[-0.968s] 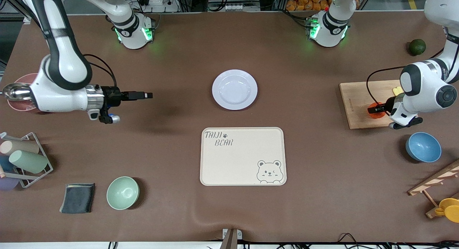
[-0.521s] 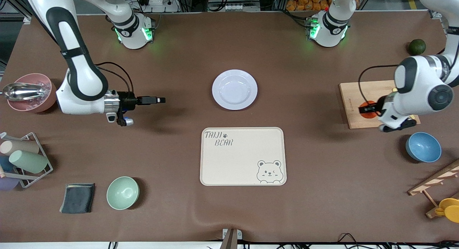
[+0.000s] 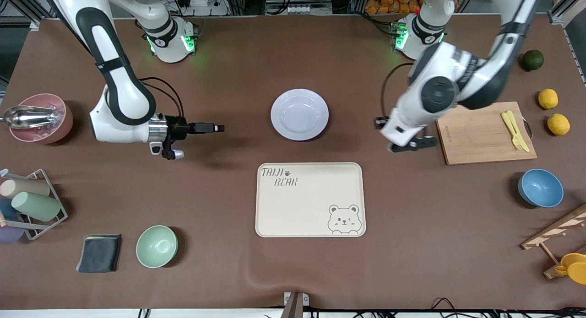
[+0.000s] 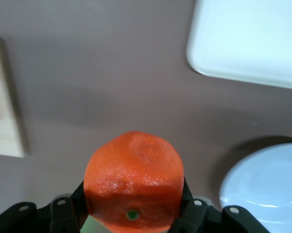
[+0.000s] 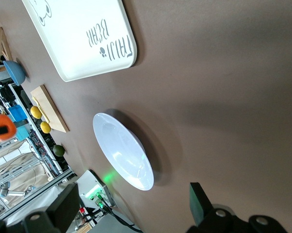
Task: Place orange and plate with both arms
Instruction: 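Carry the orange with the left gripper and lower it onto the plate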
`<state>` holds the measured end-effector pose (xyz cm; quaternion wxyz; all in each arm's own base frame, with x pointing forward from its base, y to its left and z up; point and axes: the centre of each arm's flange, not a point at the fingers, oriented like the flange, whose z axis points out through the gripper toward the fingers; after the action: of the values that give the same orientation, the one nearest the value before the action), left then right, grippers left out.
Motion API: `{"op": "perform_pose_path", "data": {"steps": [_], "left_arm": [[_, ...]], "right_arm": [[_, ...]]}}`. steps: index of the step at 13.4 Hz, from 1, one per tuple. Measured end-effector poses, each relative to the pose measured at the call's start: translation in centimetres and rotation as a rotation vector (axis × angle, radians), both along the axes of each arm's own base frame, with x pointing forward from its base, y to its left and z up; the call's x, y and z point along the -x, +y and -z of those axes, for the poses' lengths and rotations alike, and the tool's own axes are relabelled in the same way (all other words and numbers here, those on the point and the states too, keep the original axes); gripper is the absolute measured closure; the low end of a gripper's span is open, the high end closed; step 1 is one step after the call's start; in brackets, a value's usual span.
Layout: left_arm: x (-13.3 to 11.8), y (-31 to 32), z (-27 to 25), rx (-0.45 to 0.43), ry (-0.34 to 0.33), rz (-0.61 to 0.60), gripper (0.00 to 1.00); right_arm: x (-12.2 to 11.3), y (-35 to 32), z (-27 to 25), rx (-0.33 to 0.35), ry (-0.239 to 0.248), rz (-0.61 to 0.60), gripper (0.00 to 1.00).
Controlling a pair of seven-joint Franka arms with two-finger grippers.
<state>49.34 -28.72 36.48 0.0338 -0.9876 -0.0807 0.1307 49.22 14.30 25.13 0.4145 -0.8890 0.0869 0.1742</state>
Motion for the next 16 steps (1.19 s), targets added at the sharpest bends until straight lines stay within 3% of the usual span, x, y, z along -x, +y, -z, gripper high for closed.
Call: {"op": "perform_pose_path", "data": {"steps": [5, 9, 13, 16], "left_arm": [[5.4, -15.9, 4.2, 0.036, 0.009, -0.181, 0.3], [9.0, -20.9, 12.4, 0.008, 0.027, -0.26, 0.3], [11.7, -23.2, 17.1, -0.011, 0.036, -0.294, 0.3], [12.1, -23.8, 17.7, -0.023, 0.017, -0.302, 0.04]], "right_arm": [[0.1, -0.1, 0.0, 0.0, 0.001, 0.003, 0.0], [0.1, -0.1, 0.0, 0.003, -0.003, 0.007, 0.0], [0.1, 0.0, 0.0, 0.004, -0.004, 0.007, 0.0], [0.0, 0.2, 0.0, 0.008, -0.009, 0.008, 0.0]]}}
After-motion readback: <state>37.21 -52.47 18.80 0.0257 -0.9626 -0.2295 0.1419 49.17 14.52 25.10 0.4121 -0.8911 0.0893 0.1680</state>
